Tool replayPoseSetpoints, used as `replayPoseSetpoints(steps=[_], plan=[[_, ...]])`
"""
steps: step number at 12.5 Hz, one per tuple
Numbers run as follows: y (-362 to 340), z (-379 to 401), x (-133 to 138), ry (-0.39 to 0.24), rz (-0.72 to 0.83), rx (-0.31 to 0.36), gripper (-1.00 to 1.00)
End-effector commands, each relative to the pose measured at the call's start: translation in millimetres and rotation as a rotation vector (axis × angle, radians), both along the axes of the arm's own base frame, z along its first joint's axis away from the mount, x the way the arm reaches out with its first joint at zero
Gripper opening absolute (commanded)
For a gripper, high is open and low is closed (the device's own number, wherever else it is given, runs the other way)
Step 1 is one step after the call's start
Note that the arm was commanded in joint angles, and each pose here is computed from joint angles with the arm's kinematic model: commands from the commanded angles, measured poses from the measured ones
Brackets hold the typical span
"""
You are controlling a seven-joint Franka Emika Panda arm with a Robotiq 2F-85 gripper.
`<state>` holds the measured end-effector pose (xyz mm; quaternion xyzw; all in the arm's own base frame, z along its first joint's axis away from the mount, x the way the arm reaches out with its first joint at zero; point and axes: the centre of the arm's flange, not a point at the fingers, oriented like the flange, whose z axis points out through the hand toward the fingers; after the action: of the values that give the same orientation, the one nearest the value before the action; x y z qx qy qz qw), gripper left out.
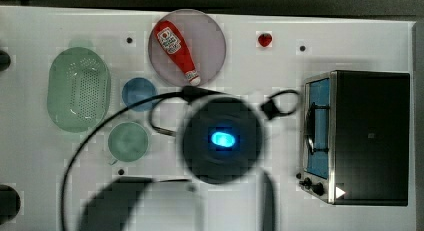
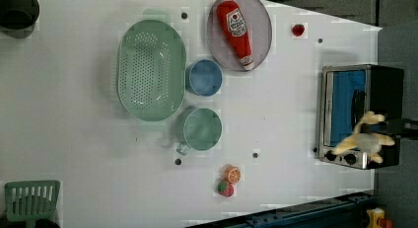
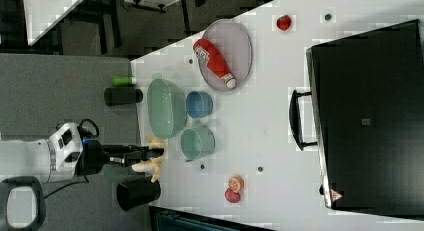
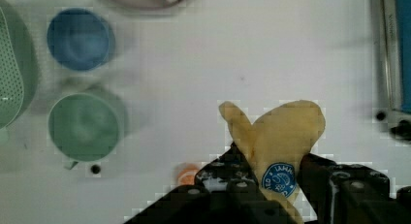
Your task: Pick Banana and place it in mug.
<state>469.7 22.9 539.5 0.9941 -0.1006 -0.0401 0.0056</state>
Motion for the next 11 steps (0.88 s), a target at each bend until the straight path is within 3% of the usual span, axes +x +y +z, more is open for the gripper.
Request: replayPoseSetpoints(steps=[1,3,6,11], plan=[[97,-28,-9,0.058,-0.103,-0.02,-0.38],[143,-50,-10,0.071,-0.157,-0.038,-0.38],[196,-89,-5,0.035,-0.199,-0.029,-0.38],[230,-179,-13,0.014,-0.277,0.006,-0.38]])
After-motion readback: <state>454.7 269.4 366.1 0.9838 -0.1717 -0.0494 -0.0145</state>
